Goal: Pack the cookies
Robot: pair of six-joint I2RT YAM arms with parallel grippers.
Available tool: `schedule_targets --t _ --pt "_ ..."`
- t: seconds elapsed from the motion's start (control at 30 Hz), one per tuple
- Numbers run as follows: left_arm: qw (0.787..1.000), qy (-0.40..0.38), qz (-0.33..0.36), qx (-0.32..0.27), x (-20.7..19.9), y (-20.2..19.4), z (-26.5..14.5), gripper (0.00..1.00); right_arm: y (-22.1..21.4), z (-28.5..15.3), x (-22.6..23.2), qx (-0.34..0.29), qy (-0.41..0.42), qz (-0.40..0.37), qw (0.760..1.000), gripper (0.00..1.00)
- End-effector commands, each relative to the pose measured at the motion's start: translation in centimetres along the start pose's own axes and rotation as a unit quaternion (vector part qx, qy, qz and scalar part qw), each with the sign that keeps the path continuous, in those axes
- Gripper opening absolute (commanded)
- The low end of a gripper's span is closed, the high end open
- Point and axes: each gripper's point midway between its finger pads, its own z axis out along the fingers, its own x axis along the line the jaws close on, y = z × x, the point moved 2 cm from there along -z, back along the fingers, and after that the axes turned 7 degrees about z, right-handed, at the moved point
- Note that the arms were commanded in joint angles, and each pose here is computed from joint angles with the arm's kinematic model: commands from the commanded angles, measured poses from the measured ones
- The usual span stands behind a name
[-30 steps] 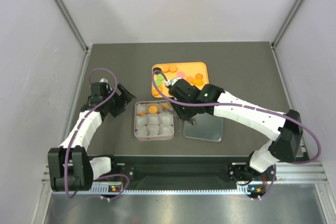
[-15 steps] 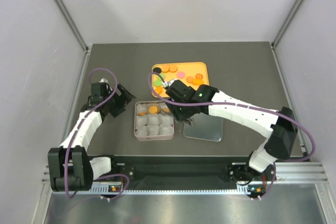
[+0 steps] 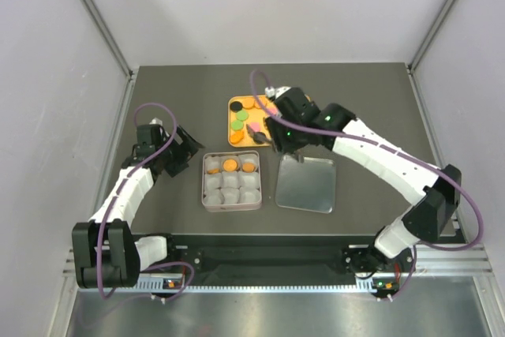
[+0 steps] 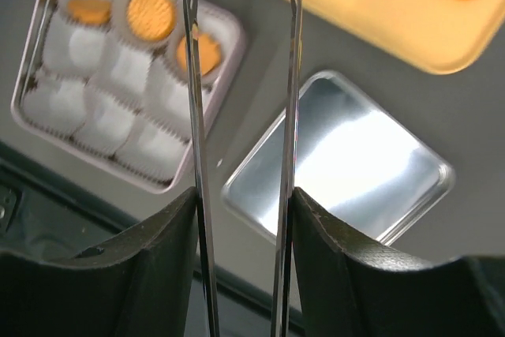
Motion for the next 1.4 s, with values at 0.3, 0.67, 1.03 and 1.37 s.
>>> schedule_targets --t 0.3,0.67,1.03,1.37 --pt "1.000 -0.027 0.010 -0.006 -0.8 0.7 0.5 0.95 8.8 7.0 -8.4 -0.053 -0.074 0.043 0.995 0.47" --pt "1.000 -0.027 0.013 -0.004 -0.8 0.7 0.4 0.95 9.8 12.0 -10.4 -0.031 -0.115 0.039 0.992 0.47" --pt "1.000 -0.029 0.011 -0.002 -0.8 0.5 0.6 0.95 8.9 12.9 -10.4 -0.016 -0.106 0.044 0.993 0.46" --pt "1.000 -0.030 0.009 0.000 -0.6 0.3 0.7 0.95 8.3 13.7 -10.3 -0.003 -0.103 0.047 0.994 0.45"
